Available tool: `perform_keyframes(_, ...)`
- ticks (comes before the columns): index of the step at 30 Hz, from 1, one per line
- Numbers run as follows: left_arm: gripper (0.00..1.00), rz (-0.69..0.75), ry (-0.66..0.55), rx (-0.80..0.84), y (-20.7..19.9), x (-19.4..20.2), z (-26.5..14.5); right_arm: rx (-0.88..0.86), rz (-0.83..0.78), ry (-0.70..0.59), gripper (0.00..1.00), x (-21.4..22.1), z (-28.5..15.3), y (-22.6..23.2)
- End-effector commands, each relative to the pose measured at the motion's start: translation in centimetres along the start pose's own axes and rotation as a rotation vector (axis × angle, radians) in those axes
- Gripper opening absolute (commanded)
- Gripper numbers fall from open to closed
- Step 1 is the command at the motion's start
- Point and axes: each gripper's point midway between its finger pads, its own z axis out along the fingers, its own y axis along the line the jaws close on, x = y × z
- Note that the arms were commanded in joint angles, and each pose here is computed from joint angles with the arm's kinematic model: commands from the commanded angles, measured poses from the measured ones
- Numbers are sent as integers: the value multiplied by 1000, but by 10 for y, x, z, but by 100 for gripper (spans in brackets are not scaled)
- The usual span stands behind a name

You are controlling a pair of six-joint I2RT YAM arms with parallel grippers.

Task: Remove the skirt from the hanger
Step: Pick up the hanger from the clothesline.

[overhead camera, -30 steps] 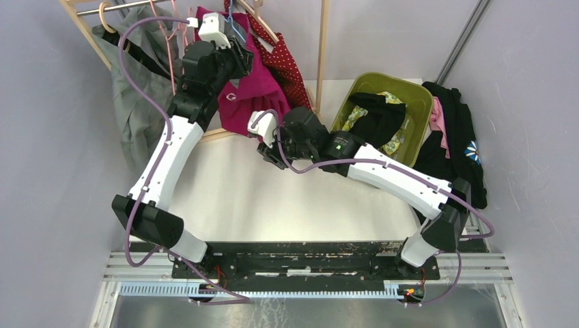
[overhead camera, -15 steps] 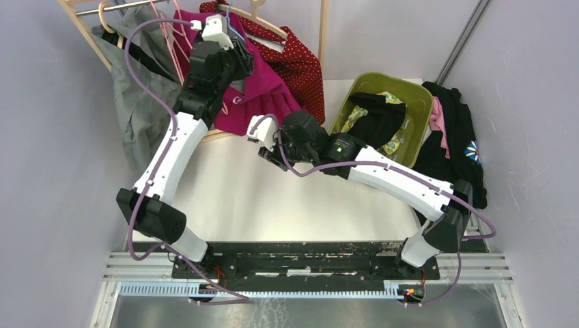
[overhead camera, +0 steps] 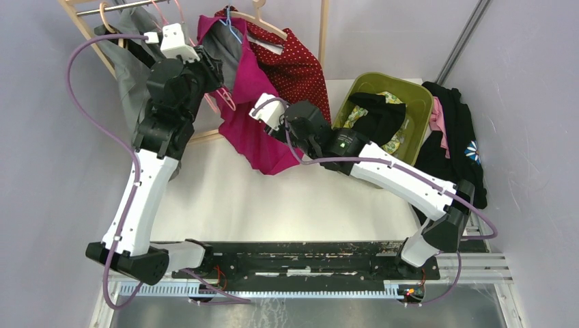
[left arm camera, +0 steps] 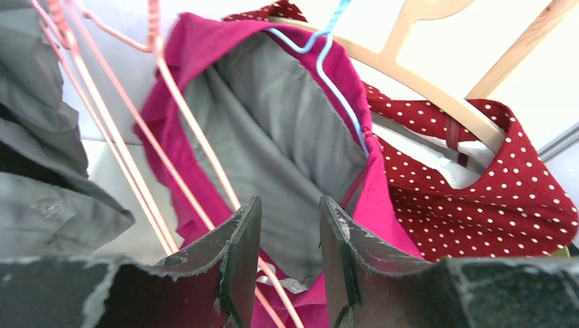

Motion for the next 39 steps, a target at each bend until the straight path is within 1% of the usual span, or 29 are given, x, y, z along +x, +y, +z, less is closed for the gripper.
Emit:
perform_keyframes(1, 44, 74, 3, -53, 14, 2, -6, 176, 33, -36, 48, -18, 5, -41)
perform_keyframes(4, 44, 59, 5, -17, 7, 0, -5, 249, 38, -16, 47, -14, 13, -56)
perform_keyframes(6, 43, 50, 3, 9, 1, -3, -5, 304, 53, -5, 46, -13, 10, -70)
perform_keyframes(10, 44, 46, -3, 35, -4, -7, -7, 316, 83, -52, 46, -26, -7, -82)
perform_keyframes(11, 45, 46, 0, 36, -4, -6, -7, 292, 88, -82, 46, -31, -14, -82)
perform_keyframes(13, 49, 47, 0, 36, -4, -6, -6, 248, 107, -138, 48, -42, -27, -81)
perform_keyframes(16, 52, 59, 11, 34, -4, -3, -4, 100, 100, -234, 56, -60, -51, -66)
perform_keyframes(17, 56, 68, 15, 33, -3, -2, -3, 49, 94, -260, 58, -64, -58, -60)
perform_keyframes(18, 60, 77, 20, 26, -2, 1, -2, 14, 96, -282, 61, -68, -65, -56)
perform_keyframes(20, 63, 89, 28, 24, -1, 4, 1, -3, 126, -315, 65, -73, -75, -55)
perform_keyframes(21, 64, 89, 30, 23, -1, 5, 2, 2, 129, -310, 66, -71, -73, -55)
perform_keyframes(23, 71, 88, 28, 33, -3, 4, 3, 18, 111, -284, 66, -63, -63, -53)
perform_keyframes(24, 78, 85, 24, 41, -5, 3, 4, 22, 100, -269, 67, -60, -56, -52)
perform_keyframes(27, 89, 85, 11, 53, -9, -2, 5, 33, 92, -239, 67, -53, -37, -47)
perform_keyframes(29, 100, 82, 0, 53, -9, -7, 7, 38, 96, -232, 67, -51, -25, -46)
perform_keyframes(34, 99, 78, -5, 57, -11, -8, 9, 132, 70, -179, 66, -36, 0, -60)
perform_keyframes(39, 99, 94, 4, 42, -7, -4, 9, 191, 85, -158, 64, -29, -3, -76)
